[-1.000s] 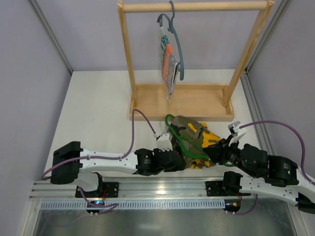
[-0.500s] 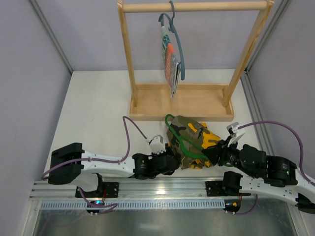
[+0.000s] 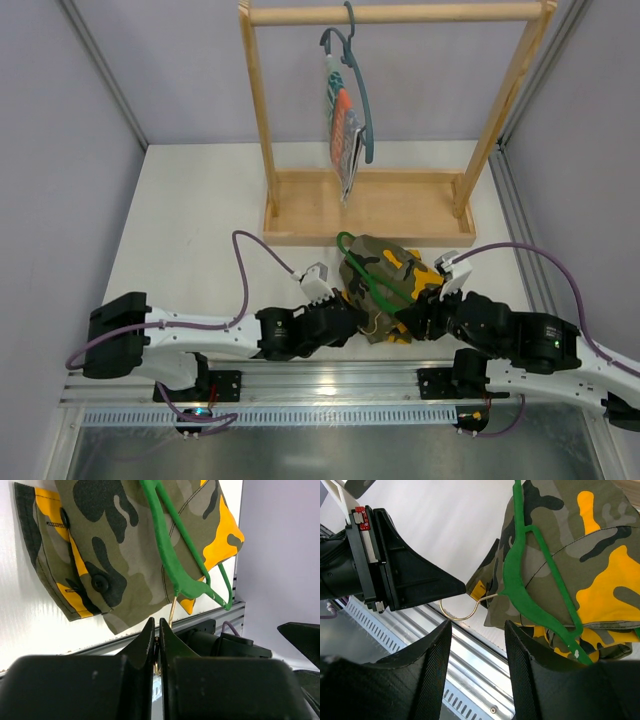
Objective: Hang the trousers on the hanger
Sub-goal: Pass the hanger from the left arm to the right
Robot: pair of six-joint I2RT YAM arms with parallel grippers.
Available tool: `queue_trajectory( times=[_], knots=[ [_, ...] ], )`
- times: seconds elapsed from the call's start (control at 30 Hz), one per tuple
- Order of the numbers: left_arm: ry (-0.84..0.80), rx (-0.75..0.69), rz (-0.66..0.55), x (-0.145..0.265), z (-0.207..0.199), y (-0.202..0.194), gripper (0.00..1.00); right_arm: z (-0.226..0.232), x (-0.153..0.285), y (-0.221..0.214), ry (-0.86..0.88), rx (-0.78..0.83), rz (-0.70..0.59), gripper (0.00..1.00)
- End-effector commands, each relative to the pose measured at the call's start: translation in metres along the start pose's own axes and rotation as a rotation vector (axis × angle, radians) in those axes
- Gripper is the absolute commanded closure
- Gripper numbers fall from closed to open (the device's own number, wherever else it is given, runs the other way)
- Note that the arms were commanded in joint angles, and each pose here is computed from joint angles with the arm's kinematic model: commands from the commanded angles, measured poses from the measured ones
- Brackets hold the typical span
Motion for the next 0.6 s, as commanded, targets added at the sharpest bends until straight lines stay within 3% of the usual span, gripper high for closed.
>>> queue_trajectory(
  times=[0.0,0.17,0.37,0.57],
  knots=[
    [-0.061,0.025,-0.047,0.001,-0.016,0.014,1.00,0.004,0.002,0.002,0.025,-0.016,-0.008,0.49],
    [-0.075,0.029,-0.064,-0.001,-0.032,0.037,1.00,0.006,-0.004,0.010,-0.027,0.039,0.035,0.32],
    [-0.100,0.016,-0.101,0.007,-0.069,0.070,1.00,0.002,-0.015,0.020,-0.099,0.170,0.063,0.30],
    [-0.120,0.006,-0.126,0.016,-0.094,0.094,1.00,-0.002,-0.017,0.032,-0.103,0.238,-0.016,0.31]
  ],
)
Point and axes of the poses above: each gripper's point midway between its finger pads, its own x axis back along the fingers, its own z axis along the line the jaws close on, y = z × x, the point moved 1 cm from there along x, back along the fingers, and after that the axes turned 9 degrees about x, right-handed, at the moved point
